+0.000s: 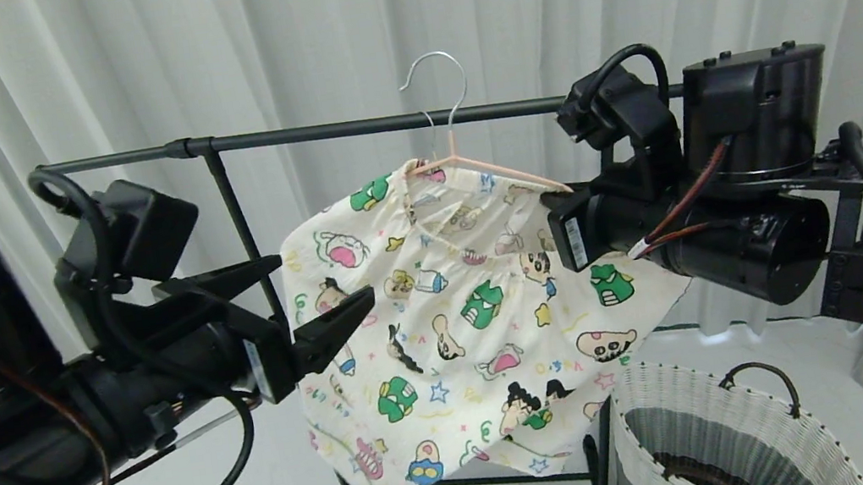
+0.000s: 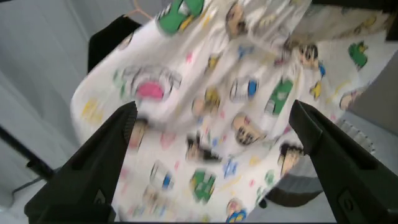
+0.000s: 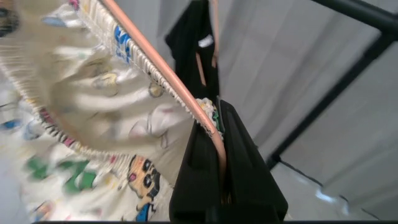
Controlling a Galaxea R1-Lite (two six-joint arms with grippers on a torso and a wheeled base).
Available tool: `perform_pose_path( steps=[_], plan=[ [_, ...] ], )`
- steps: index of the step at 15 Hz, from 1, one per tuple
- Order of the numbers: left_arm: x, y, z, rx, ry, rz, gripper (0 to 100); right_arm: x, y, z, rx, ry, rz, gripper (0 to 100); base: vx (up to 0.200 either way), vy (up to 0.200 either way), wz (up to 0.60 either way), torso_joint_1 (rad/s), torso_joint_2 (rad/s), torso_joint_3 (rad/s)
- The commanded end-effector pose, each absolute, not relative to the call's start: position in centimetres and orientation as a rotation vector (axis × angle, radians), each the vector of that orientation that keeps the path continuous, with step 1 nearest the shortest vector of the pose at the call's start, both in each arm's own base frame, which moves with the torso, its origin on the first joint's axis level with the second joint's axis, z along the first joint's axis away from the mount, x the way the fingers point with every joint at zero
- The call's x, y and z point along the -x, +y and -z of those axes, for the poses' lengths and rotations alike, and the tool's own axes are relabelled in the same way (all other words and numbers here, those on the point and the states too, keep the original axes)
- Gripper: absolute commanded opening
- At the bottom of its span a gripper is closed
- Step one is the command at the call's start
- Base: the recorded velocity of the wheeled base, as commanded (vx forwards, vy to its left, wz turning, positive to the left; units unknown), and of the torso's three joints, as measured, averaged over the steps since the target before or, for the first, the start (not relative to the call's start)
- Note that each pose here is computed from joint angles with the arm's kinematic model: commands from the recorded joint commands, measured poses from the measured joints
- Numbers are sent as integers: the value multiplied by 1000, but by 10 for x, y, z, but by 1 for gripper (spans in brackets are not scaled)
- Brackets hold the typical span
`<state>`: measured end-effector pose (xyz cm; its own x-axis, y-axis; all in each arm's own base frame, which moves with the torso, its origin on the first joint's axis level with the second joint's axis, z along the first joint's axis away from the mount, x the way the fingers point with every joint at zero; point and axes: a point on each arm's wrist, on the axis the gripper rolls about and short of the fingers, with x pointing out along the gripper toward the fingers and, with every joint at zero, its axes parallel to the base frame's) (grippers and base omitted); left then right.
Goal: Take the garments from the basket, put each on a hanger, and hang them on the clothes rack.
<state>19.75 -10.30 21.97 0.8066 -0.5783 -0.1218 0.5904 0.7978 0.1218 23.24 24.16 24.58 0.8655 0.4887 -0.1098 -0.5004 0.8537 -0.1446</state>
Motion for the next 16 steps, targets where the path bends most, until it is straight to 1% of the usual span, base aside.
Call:
perform_pose_path(
  steps=[1, 2, 3, 4, 6, 8, 12, 14, 15, 16],
  plan=[
    [-212, -127, -214, -149, 118, 643, 100, -228, 250, -236, 188, 89, -512, 0, 0, 0, 0, 0, 0, 0],
    [-218, -139, -217, -118, 121, 611, 100, -229, 254, -233, 186, 83, -490, 0, 0, 0, 0, 0, 0, 0],
    [-219, -140, -218, -112, 122, 604, 100, -229, 254, -233, 186, 82, -488, 0, 0, 0, 0, 0, 0, 0],
    [-233, -157, -226, -41, 117, 518, 100, -230, 257, -232, 181, 72, -486, 0, 0, 0, 0, 0, 0, 0],
    [-245, -166, -230, 6, 112, 466, 100, -230, 257, -232, 180, 71, -486, 0, 0, 0, 0, 0, 0, 0],
    [-250, -170, -227, 14, 123, 461, 100, -230, 257, -231, 181, 72, -486, 0, 0, 0, 0, 0, 0, 0],
    [-260, -174, -209, -15, 169, 364, 100, -230, 258, -232, 180, 70, -483, 0, 0, 0, 0, 0, 0, 0],
    [-262, -174, -206, -19, 177, 355, 100, -229, 258, -232, 180, 70, -485, 0, 0, 0, 0, 0, 0, 0],
    [-262, -174, -206, -20, 179, 354, 0, -230, 258, -232, 180, 68, -485, 0, 0, 0, 0, 0, 0, 0],
    [-262, -174, -206, -21, 180, 354, 0, -229, 258, -232, 180, 68, -485, 0, 0, 0, 0, 0, 0, 0]
  ],
)
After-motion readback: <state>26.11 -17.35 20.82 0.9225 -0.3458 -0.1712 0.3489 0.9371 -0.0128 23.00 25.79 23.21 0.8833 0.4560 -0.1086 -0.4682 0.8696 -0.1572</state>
